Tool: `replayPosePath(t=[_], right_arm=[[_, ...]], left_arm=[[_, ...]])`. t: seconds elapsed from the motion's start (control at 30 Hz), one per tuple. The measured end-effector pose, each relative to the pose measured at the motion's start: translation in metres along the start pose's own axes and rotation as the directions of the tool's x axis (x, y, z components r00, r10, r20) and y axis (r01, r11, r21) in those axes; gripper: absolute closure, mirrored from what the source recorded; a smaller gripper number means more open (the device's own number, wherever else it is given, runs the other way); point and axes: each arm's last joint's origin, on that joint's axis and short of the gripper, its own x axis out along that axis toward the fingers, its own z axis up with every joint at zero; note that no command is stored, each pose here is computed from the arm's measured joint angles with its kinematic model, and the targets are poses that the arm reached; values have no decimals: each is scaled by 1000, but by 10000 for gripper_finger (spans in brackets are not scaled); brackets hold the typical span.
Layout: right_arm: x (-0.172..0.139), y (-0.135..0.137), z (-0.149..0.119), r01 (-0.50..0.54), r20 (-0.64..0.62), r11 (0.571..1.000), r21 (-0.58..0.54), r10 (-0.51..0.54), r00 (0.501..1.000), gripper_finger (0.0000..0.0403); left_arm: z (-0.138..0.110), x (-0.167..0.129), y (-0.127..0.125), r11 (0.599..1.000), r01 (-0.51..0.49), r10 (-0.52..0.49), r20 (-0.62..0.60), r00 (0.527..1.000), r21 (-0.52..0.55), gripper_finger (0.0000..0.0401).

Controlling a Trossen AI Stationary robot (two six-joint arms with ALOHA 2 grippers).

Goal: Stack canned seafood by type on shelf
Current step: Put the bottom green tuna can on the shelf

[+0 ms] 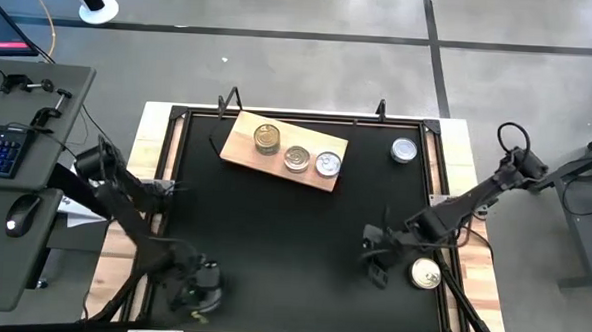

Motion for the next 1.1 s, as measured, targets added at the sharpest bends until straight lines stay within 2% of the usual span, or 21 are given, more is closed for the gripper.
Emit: replayPosePath(t=[0.13,0.33,0.5,0.63,0.77,0.9,0.97,1.1], right_arm=[[1,6,-8,1,33,997,-83,1,999,403],[1,8,-11,31,76,985,-170,-18,997,403],[2,7,-3,56,157,986,-159,-30,987,403],[7,8,11,57,242,986,-155,-18,970,402],[26,9,25,35,255,979,-198,17,967,402],[61,8,36,-27,208,979,-203,70,976,402],[82,6,39,-36,195,983,-179,72,978,403],[119,-1,43,-52,205,993,-109,73,976,403]], left_arm=[[41,14,16,999,-33,28,149,988,33,401],[109,35,43,994,-22,-20,358,933,111,401],[165,39,53,967,-89,-5,369,929,237,401],[199,16,48,955,-145,57,317,947,259,401],[200,-9,43,943,-183,112,254,961,277,401],[185,-22,37,933,-172,90,257,962,317,401],[176,-21,36,930,-160,66,278,958,330,401],[153,4,48,928,-156,59,281,958,339,401]])
